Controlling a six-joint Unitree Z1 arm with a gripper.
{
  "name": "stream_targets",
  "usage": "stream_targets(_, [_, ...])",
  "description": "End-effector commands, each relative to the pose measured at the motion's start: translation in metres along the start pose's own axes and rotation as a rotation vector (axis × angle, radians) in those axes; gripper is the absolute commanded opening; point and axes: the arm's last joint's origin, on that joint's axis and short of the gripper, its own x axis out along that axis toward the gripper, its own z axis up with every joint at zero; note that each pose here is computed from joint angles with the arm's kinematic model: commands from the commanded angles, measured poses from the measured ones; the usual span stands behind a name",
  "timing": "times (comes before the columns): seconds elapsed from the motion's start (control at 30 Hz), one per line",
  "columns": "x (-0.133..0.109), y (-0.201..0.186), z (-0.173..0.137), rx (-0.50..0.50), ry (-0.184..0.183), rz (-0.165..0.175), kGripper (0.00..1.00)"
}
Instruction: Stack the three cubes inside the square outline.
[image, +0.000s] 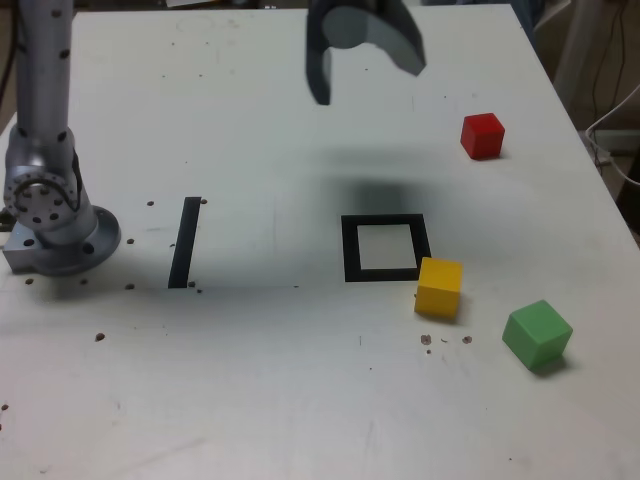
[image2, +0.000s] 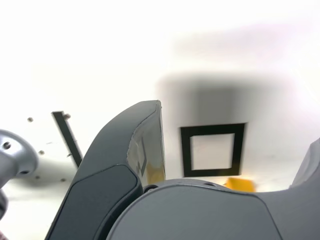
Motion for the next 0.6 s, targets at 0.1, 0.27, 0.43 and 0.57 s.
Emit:
stream_targets(0.1, [0.001,0.011,0.028,-0.006,-0.029,0.009,1.0])
stream_targets(0.27, [0.003,0.02,0.051,-0.01,-0.042,0.011,1.0])
stream_targets(0.43, [0.013,0.03,0.069,-0.017,-0.047,0.005,1.0])
stream_targets(0.57, [0.021,0.036,0.082,-0.024,-0.055,0.011,1.0])
